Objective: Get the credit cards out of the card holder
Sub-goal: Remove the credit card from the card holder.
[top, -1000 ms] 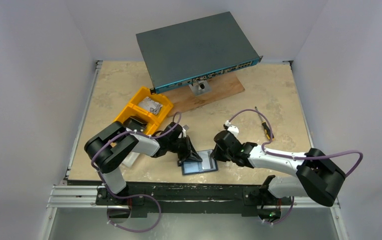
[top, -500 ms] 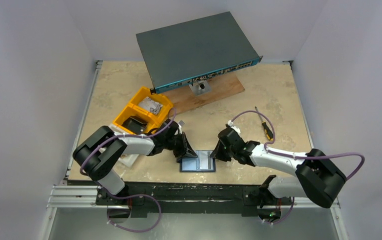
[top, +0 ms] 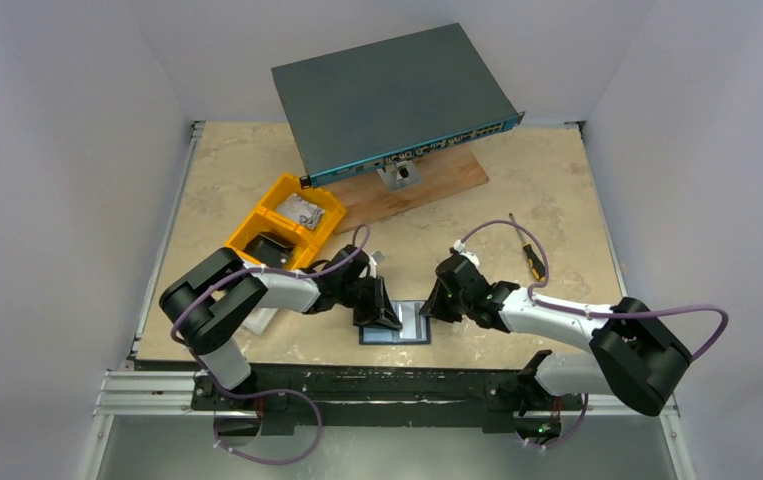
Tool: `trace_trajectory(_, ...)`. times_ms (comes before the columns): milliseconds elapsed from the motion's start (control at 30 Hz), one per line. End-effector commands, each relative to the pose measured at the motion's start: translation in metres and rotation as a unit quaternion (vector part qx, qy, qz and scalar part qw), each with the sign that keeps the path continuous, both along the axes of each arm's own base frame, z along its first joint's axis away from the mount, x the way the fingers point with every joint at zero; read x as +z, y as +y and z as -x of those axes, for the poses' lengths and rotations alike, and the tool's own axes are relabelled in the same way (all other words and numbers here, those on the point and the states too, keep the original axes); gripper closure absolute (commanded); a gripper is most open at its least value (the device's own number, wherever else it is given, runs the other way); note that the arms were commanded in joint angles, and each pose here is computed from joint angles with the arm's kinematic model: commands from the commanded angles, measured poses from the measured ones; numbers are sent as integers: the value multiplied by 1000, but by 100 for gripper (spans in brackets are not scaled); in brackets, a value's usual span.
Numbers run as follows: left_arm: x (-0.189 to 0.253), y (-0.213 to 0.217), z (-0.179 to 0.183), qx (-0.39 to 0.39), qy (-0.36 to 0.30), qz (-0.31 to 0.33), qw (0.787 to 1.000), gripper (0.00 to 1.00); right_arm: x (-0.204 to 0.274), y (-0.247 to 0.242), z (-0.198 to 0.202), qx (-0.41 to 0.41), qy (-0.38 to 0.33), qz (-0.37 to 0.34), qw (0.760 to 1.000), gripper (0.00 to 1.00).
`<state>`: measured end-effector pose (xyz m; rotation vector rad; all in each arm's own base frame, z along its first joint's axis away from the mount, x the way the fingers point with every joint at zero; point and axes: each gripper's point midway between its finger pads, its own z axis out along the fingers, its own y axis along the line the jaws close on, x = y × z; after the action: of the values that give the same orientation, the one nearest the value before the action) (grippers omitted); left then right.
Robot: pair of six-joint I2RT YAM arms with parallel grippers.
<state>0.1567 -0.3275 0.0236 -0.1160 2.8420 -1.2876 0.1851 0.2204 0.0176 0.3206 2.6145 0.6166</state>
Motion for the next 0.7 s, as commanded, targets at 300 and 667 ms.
trace_trajectory(300,-8,-17,4,-11,24,16,1000,77,-38,-29,38,19,57,76,995,100)
trace_trajectory(667,19,-35,-24,35,16,77,996,85,-38,-28,45,19,60,75,995,100)
